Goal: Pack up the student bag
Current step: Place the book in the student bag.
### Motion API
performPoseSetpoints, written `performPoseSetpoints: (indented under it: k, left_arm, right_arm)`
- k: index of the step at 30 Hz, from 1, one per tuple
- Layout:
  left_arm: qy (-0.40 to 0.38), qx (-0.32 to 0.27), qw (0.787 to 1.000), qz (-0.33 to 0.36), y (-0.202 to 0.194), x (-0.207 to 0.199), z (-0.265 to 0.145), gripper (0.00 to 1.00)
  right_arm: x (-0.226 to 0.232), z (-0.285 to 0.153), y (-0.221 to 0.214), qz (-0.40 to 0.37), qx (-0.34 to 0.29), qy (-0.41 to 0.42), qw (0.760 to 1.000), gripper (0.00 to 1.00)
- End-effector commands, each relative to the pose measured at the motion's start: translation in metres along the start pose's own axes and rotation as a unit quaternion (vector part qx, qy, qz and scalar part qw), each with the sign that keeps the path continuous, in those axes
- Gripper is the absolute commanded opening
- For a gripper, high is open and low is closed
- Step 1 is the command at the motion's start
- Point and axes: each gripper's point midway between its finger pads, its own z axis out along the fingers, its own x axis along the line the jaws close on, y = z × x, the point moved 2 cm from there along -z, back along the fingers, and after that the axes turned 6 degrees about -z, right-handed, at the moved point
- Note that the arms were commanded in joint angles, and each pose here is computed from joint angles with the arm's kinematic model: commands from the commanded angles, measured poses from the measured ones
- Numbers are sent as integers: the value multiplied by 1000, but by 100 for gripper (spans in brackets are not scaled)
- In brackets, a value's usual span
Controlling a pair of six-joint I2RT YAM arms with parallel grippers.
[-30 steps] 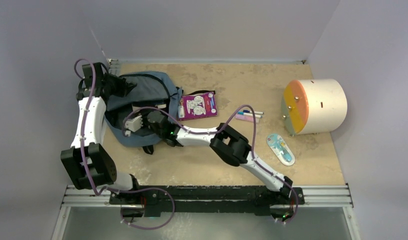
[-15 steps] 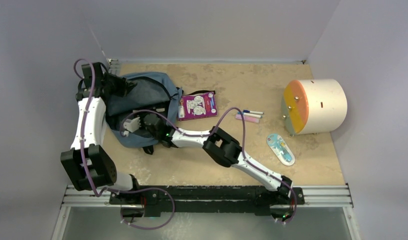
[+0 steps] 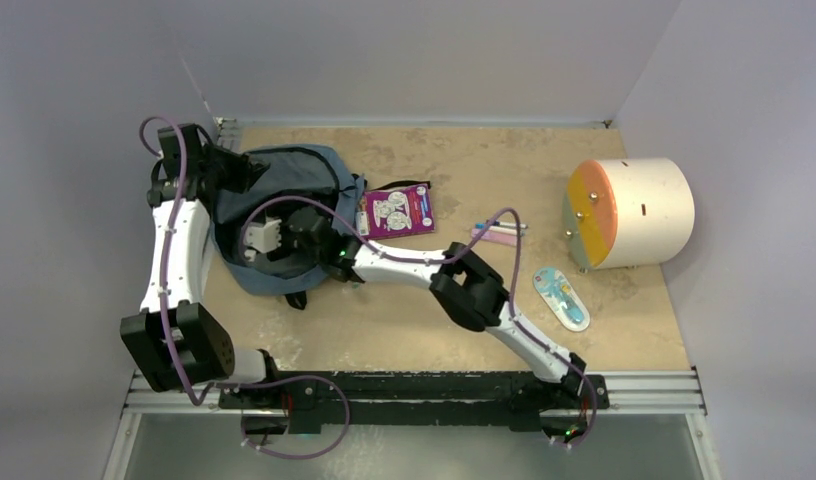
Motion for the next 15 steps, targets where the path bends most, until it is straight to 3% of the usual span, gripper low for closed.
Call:
performPoseSetpoints:
  k: [1,9,12,15]
  left_arm:
    - [-37,-45,998,38,12,-27,-24,0]
    - [-28,-61,996,55,13,-15,-26,0]
    - [-24,-54,996,60,9,-7,-25,0]
    - [-22,-53,995,76,7,0,-25,0]
  right_arm:
    - [-94,-46,58,87,-103,-52,990,95]
    - [-121,-109,91,164,-196,-9,967,95]
    - [-130,-123,87,211,-200,-18,957,93]
    - [-142,-138,65,308,-165,-48,936,92]
